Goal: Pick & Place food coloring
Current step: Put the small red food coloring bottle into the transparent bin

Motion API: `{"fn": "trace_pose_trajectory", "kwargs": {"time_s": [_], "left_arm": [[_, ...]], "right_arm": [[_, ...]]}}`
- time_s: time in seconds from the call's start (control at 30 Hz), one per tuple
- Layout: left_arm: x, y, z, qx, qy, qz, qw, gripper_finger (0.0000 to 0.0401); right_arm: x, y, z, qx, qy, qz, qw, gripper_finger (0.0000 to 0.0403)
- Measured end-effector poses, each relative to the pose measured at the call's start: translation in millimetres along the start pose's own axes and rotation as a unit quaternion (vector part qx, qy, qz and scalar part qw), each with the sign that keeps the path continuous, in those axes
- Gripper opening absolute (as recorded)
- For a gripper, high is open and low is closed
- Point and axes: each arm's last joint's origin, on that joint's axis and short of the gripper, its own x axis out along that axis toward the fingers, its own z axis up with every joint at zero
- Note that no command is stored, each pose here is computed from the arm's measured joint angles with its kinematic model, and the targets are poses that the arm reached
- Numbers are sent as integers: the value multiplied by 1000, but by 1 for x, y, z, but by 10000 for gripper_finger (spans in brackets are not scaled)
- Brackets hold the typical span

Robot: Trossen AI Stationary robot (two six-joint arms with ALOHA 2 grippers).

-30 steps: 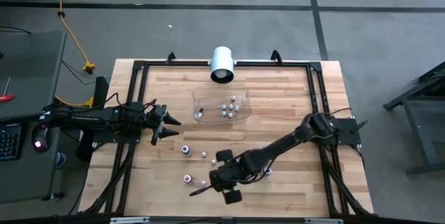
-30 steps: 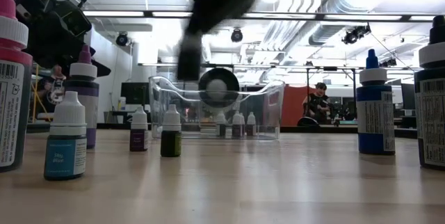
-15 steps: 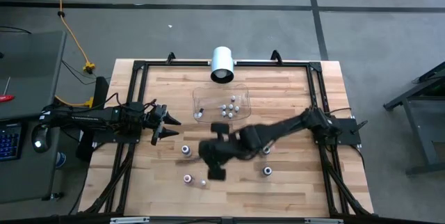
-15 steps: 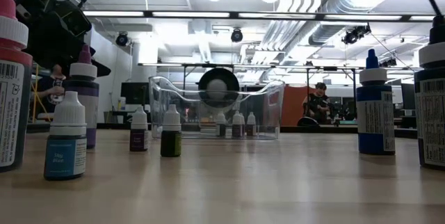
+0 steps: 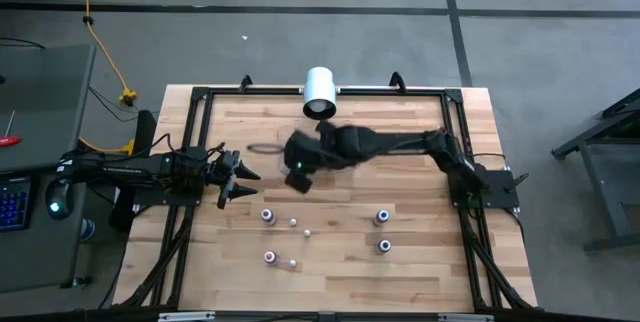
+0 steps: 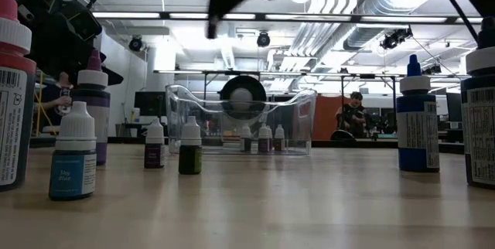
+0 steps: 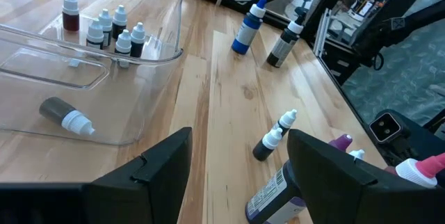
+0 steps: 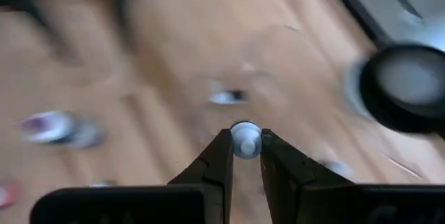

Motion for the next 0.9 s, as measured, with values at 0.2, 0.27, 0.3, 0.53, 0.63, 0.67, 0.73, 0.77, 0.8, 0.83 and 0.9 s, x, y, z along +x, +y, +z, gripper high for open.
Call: {"fn": "trace_pose_trajectory", "kwargs": {"time_s": [0.2, 0.27, 0.3, 0.53, 0.63, 0.67, 0.73, 0.77, 0.8, 0.83, 0.9], "left_arm": [[0, 0, 0, 0, 0, 0, 1000, 234], [0, 0, 0, 0, 0, 0, 1000, 234], [0, 0, 0, 0, 0, 0, 1000, 234], [0, 0, 0, 0, 0, 0, 1000, 234], [0, 0, 0, 0, 0, 0, 1000, 234], [0, 0, 0, 0, 0, 0, 1000, 234], [0, 0, 0, 0, 0, 0, 1000, 234], [0, 0, 0, 0, 0, 0, 1000, 234], [0, 0, 0, 0, 0, 0, 1000, 234], [0, 0, 0, 0, 0, 0, 1000, 234], [0, 0, 0, 0, 0, 0, 1000, 234]], "right_arm": [[20, -39, 1, 55, 40, -92, 993, 55], [29, -47, 0, 70, 54, -98, 991, 54], [36, -49, -1, 75, 61, -96, 991, 52], [86, -60, -14, 112, 74, -74, 988, 56], [104, -66, -23, 133, 86, -70, 985, 56], [110, -68, -27, 140, 91, -69, 984, 55], [119, -72, -29, 155, 87, -61, 982, 54], [123, -74, -31, 160, 87, -60, 981, 53], [126, -76, -33, 165, 91, -60, 980, 53], [130, -78, -36, 169, 95, -63, 979, 54], [136, -83, -39, 178, 98, -66, 977, 57]]}}
